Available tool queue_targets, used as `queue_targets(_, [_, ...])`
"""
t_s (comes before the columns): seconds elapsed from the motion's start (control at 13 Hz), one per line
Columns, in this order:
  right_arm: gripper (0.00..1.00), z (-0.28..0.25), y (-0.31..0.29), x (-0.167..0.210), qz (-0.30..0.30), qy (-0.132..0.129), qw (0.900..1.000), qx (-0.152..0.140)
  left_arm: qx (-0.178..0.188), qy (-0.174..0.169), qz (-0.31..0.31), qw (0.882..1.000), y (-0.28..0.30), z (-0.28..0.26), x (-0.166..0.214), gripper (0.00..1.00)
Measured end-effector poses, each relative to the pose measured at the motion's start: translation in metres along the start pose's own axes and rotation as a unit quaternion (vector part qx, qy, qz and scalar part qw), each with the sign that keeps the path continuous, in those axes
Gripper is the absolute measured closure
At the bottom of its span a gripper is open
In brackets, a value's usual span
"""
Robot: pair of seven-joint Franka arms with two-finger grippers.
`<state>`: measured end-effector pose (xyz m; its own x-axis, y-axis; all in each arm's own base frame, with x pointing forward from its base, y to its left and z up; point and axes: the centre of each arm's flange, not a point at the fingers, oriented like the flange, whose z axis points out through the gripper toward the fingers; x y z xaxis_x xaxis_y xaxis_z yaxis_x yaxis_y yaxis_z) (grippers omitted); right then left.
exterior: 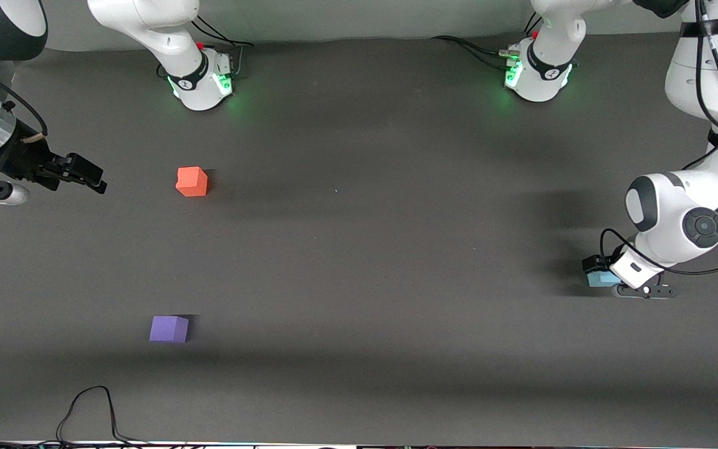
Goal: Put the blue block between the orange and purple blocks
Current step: 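Lower the left gripper onto the light blue block and close it, then carry the blue block with the left gripper toward the table's middle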
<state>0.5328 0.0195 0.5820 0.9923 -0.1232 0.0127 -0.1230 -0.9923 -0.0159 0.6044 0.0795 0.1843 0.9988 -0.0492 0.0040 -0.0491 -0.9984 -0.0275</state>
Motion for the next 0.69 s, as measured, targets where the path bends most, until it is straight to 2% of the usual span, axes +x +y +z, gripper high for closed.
queue_targets(0.15, [0.0, 0.0, 0.0, 0.0, 0.0, 0.0, 1.0, 0.0, 0.001, 0.006, -0.002, 1.0, -0.001, -0.0047, 0.0046, 0.04])
queue_targets(0.23, [0.0, 0.0001, 0.0, 0.0, 0.0, 0.0, 1.0, 0.0, 0.001, 0.01, -0.004, 1.0, -0.0016, -0.0075, 0.0073, 0.12])
queue_targets(0.31, [0.0, 0.0004, 0.0, -0.0001, 0.0, -0.001, 1.0, 0.0, 0.001, 0.013, -0.006, 1.0, -0.002, -0.0098, 0.0095, 0.12])
queue_targets(0.46, [0.0, 0.0013, 0.0001, -0.0003, 0.0, -0.002, 1.0, 0.0, 0.001, 0.014, -0.01, 1.0, -0.0015, -0.0107, 0.0104, 0.36])
queue_targets(0.54, [0.0, 0.0024, 0.0001, -0.0005, 0.0, -0.003, 1.0, 0.0, 0.001, 0.015, -0.01, 1.0, -0.0014, -0.0114, 0.0109, 0.44])
queue_targets(0.69, [0.0, 0.0079, 0.0003, -0.0012, 0.0, -0.007, 1.0, -0.001, 0.0, 0.015, -0.013, 1.0, -0.0012, -0.0114, 0.011, 0.45])
